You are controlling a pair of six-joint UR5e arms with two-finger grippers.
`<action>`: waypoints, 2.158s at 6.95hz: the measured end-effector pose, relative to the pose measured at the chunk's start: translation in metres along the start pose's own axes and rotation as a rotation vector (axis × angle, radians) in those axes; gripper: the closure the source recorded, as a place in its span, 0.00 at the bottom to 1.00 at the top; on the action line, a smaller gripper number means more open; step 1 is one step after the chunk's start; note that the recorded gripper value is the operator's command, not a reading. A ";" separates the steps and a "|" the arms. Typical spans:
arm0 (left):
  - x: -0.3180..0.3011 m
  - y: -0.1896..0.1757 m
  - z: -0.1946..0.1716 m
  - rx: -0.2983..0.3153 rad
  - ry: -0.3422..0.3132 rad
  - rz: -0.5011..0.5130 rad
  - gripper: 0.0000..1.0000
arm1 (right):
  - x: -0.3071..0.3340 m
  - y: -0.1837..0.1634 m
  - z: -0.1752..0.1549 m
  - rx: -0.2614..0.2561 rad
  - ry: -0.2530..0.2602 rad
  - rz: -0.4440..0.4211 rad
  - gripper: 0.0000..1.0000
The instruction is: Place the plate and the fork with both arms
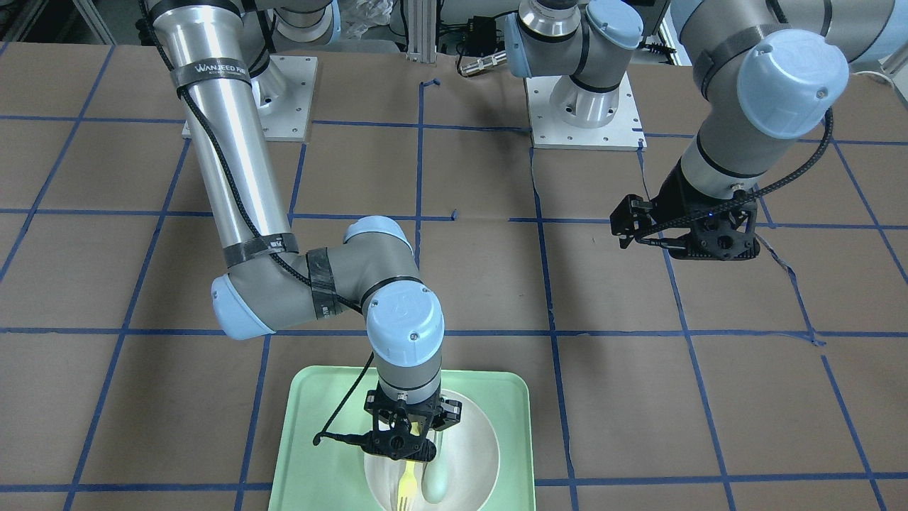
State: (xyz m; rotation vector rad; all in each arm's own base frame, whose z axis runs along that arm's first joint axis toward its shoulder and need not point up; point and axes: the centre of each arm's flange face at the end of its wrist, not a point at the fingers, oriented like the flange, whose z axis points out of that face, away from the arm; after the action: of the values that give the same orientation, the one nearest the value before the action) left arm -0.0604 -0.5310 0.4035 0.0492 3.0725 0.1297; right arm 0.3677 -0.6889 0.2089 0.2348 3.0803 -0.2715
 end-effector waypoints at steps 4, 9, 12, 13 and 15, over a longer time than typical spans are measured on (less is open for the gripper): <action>0.009 0.024 -0.024 -0.001 -0.004 0.019 0.00 | 0.074 -0.032 -0.021 -0.045 0.004 -0.089 0.80; 0.010 0.033 -0.033 0.001 -0.004 0.021 0.00 | 0.103 -0.013 0.011 -0.094 0.035 -0.135 0.14; 0.010 0.032 -0.032 0.004 -0.004 0.020 0.00 | 0.110 -0.008 0.001 -0.107 0.093 -0.150 0.08; 0.010 0.032 -0.033 0.006 -0.004 0.018 0.00 | 0.114 -0.004 -0.021 -0.122 0.111 -0.160 0.08; 0.011 0.033 -0.038 0.019 -0.002 0.014 0.00 | 0.124 0.008 -0.083 -0.151 0.128 -0.207 0.07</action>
State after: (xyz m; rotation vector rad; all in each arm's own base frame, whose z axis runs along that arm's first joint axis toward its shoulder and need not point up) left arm -0.0728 -0.5013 0.4437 0.0714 3.0726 0.1013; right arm 0.2441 -0.6482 0.2831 -0.0755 3.2344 -0.0300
